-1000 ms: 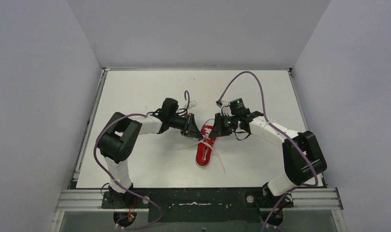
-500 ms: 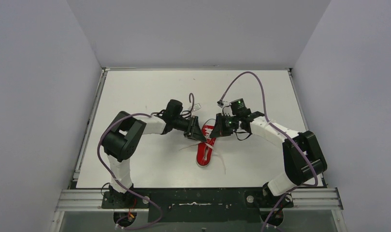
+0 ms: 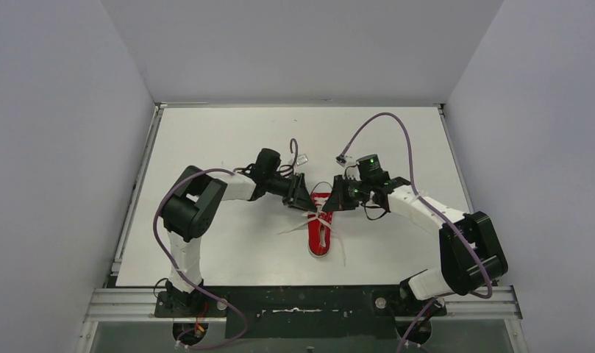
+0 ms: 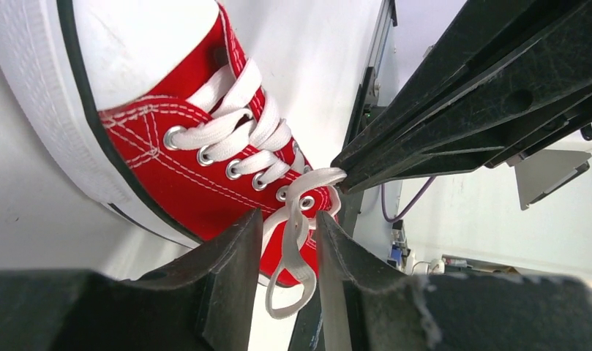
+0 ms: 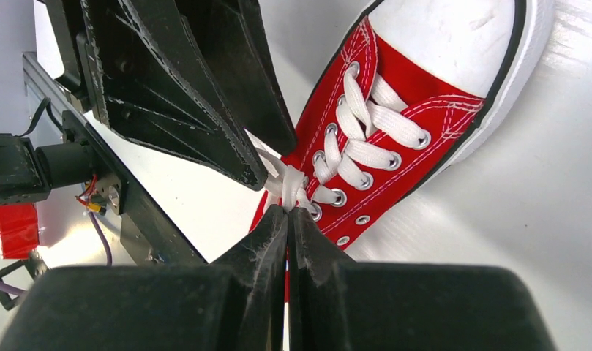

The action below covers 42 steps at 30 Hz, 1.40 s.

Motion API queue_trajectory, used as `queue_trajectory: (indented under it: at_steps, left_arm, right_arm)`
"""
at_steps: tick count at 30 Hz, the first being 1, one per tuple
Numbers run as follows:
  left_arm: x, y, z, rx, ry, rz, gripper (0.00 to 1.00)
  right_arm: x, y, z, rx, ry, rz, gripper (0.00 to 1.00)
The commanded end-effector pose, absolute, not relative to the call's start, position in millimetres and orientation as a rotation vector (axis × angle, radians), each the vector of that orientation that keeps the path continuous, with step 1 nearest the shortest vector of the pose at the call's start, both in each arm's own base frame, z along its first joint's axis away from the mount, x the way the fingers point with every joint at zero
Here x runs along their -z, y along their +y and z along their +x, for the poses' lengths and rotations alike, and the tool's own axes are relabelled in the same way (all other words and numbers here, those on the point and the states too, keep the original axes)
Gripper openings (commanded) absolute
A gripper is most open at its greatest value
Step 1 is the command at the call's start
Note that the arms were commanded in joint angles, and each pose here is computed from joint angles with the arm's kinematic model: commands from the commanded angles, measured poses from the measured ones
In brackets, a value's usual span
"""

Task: Tie the shoes

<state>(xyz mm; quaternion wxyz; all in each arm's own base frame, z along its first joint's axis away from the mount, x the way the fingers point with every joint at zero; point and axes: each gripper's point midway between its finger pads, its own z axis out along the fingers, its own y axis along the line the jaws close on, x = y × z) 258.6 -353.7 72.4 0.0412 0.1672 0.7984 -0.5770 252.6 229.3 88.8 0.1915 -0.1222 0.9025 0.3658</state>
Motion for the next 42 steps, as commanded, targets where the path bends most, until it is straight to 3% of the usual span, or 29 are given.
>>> queue_trajectory:
  at_steps: [1,10,18,21,25,32,37,42]
  left_arm:
    - [-94.6,-367.5,267.2,1.818,2.332,0.595,0.31]
    - [-95.0,-383.7,259.5,1.852,2.299,0.625,0.34]
    - [-90.5,-381.6,259.5,1.849,2.310,0.617,0.01]
    - [-92.0,-381.1,259.8,1.850,2.315,0.601,0.00]
    - [-100.6,-382.8,259.4,1.867,2.288,0.582,0.00]
    - [-106.3,-383.6,258.7,1.889,2.283,0.559,0.00]
    - [-108.2,-384.5,259.3,1.891,2.282,0.553,0.00]
    - [-108.2,-384.4,258.9,1.894,2.286,0.552,0.00]
  right_arm:
    - [-117.7,237.0,267.7,-1.075,2.371,-0.411,0.00]
    - [-121.1,233.4,267.4,-1.071,2.351,-0.421,0.00]
    - [-112.8,219.8,265.0,-0.976,2.419,-0.414,0.00]
    - [-105.9,202.1,264.1,-0.835,2.485,-0.406,0.00]
    - [-101.9,183.4,263.3,-0.693,2.559,-0.385,0.06]
    - [-108.9,204.3,235.2,-0.952,2.504,-0.481,0.42]
    - [-96.2,212.9,225.5,-1.060,2.495,-0.500,0.46]
    - [-81.6,212.0,222.6,-1.058,2.535,-0.517,0.43]
